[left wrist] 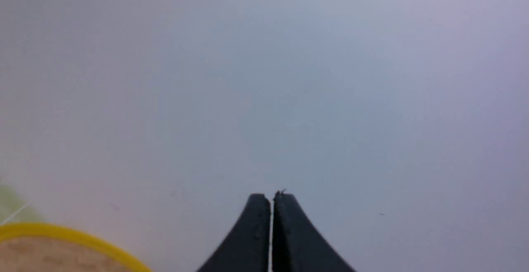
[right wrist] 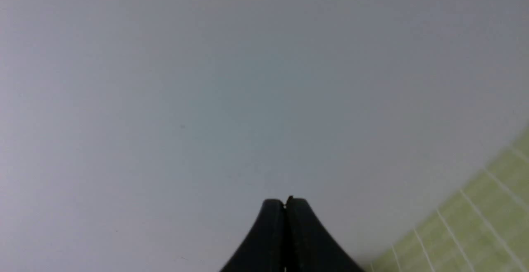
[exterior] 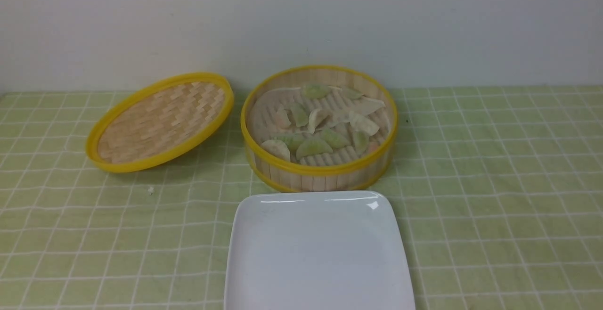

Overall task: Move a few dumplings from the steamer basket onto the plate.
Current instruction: Use the left arm to grab a dumpling from the steamer

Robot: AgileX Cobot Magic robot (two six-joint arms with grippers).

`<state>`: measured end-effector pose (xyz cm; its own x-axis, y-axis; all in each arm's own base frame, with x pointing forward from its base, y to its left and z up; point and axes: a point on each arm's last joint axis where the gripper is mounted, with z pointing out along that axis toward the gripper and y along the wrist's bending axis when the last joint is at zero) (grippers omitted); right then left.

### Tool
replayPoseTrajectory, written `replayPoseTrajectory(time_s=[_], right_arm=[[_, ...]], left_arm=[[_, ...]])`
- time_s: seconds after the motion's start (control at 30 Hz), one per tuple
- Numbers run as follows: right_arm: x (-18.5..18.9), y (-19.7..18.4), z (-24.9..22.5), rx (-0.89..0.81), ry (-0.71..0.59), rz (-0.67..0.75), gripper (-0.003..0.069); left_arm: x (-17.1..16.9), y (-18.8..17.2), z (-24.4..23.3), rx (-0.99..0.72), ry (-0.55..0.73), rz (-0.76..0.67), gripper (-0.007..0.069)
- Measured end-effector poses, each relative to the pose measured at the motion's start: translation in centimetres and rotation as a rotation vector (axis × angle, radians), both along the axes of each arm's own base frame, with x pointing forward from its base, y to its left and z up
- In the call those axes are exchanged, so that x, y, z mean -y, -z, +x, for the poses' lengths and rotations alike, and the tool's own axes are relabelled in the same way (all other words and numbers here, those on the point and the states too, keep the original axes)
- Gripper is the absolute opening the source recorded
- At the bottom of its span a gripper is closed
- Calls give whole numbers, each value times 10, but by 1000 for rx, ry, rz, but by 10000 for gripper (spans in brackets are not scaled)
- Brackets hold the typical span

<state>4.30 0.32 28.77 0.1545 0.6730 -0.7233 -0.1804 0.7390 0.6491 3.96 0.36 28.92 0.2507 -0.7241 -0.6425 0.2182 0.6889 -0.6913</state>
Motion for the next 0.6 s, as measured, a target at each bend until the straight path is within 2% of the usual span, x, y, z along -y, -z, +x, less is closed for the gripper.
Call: replayPoseTrajectory(time_s=[0.03, 0.1, 0.2, 0.3, 0.4, 0.47, 0.6], right_arm=[[0, -4, 0, 7, 2, -6, -15], [-8, -53, 6, -42, -49, -195, -15], [-19, -92, 30, -206, -176, -346, -15], [-28, -113, 61, -407, -323, -477, -15], [-34, -115, 96, -682, -519, -598, -15], [-33, -115, 113, -784, -572, -643, -15], [-28, -102, 153, -926, -593, -681, -14]], left_arm=[[1, -7, 0, 1, 2, 21, -6], [11, -39, 7, -120, 76, 156, -6], [24, -64, 29, -384, 219, 328, -6], [34, -77, 57, -642, 386, 491, -6], [41, -73, 89, -880, 579, 624, -6], [43, -68, 108, -943, 638, 661, -6], [44, -35, 158, -1086, 762, 718, -6]])
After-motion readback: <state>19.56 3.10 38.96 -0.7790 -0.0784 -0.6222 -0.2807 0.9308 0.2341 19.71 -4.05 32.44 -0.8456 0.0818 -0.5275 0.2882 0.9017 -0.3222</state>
